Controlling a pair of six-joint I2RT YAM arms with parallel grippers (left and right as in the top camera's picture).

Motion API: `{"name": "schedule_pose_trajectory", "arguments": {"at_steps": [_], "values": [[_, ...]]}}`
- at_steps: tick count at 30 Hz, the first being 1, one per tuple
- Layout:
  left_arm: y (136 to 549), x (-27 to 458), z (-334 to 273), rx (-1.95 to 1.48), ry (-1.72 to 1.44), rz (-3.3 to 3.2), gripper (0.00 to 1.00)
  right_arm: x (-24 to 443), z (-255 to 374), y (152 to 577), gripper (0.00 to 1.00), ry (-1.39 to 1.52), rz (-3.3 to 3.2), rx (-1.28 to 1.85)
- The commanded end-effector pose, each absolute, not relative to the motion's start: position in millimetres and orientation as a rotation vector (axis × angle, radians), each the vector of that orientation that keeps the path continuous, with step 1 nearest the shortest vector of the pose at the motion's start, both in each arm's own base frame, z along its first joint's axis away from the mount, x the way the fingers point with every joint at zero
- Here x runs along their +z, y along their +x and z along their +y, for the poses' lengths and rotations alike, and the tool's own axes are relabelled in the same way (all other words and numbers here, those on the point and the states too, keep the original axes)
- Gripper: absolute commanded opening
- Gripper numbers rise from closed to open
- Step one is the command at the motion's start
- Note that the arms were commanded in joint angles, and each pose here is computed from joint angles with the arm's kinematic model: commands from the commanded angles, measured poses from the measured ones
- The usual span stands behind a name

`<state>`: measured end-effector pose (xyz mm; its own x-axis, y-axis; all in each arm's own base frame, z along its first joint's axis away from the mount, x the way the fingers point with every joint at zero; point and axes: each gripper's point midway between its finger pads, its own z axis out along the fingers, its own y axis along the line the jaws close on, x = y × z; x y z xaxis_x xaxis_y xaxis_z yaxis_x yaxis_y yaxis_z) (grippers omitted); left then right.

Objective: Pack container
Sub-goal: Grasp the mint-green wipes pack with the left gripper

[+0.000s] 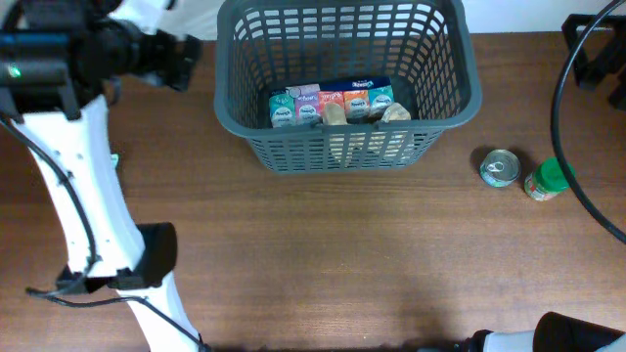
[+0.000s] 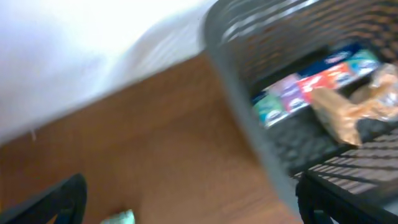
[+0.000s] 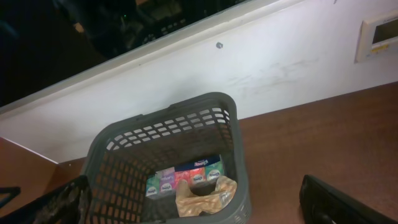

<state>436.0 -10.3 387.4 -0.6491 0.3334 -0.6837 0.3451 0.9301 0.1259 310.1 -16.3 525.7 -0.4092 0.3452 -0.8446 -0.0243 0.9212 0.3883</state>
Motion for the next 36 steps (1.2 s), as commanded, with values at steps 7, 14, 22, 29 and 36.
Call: {"name": "schedule_pose_trajectory", "arguments": {"at_steps": [7,14,22,29,36], "values": [[408,206,143,-0.07,-0.243,2.934,0.99,525,-14,311,0.99,0.227,1.96,0.423],[372,103,199,-0.042,-0.251,3.091,0.99,525,-14,311,0.99,0.227,1.96,0.424],[375,62,240,0.141,-0.345,3.02,0.99,525,-14,311,0.99,0.227,1.96,0.423],[386,46,247,0.169,-0.336,2.977,0.94,525,-14,311,0.99,0.227,1.96,0.424],[384,15,240,0.092,-0.315,3.034,0.83,525,-14,311,0.99,0.227,1.96,0.423]]}}
